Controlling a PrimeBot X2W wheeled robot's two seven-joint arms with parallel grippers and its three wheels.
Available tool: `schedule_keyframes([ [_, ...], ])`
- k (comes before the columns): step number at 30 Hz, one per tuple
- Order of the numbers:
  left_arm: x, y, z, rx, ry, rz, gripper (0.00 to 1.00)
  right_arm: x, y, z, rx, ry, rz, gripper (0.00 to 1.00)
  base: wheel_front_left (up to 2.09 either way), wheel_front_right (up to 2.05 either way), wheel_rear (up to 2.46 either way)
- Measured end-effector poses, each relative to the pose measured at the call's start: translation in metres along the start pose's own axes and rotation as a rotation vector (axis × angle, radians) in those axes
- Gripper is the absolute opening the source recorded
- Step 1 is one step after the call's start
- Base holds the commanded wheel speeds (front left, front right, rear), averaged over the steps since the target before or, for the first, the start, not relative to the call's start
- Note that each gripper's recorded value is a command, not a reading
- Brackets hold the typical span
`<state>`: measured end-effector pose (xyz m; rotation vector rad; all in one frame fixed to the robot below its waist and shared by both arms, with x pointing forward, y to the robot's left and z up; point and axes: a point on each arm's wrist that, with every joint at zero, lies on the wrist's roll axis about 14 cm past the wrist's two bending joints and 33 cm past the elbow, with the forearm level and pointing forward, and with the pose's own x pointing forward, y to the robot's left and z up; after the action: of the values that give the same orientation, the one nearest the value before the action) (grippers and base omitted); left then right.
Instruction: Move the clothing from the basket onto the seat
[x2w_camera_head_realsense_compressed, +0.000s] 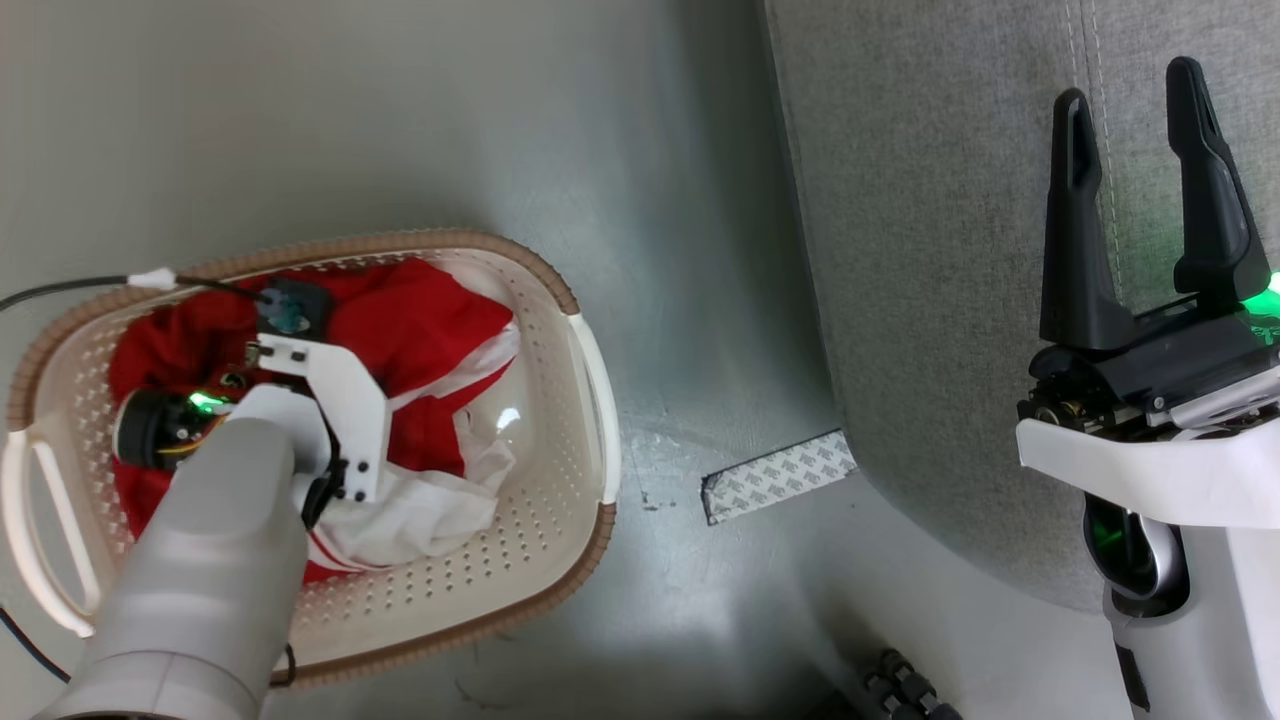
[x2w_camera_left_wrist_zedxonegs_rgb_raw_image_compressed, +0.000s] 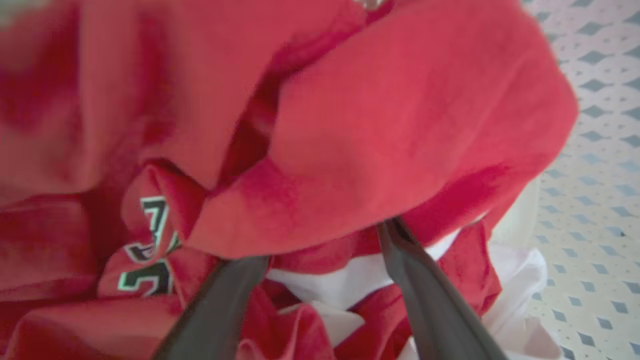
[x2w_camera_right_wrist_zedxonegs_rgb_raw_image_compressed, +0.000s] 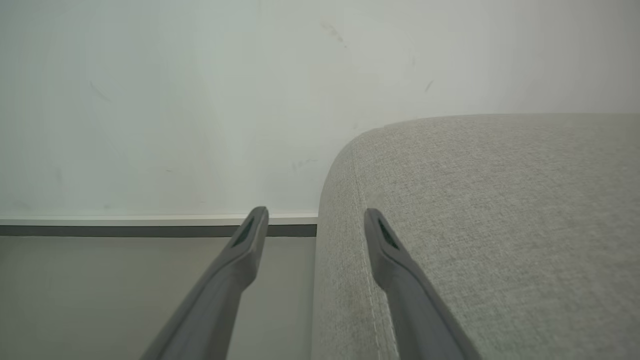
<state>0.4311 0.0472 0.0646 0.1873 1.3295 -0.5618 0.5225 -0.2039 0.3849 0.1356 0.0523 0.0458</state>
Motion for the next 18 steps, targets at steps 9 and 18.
schedule_keyframes([
  [9, 0.004, -0.006, -0.009, 0.039, 0.045, -0.029, 0.00, 0.000, 0.000, -0.007, -0.014, 0.017, 0.002, 1.00, 0.00, 0.00, 0.00],
  [18, -0.022, -0.006, 0.017, 0.030, -0.084, -0.018, 0.00, 0.002, 0.010, 0.015, -0.009, -0.028, 0.029, 1.00, 0.00, 0.00, 0.00],
])
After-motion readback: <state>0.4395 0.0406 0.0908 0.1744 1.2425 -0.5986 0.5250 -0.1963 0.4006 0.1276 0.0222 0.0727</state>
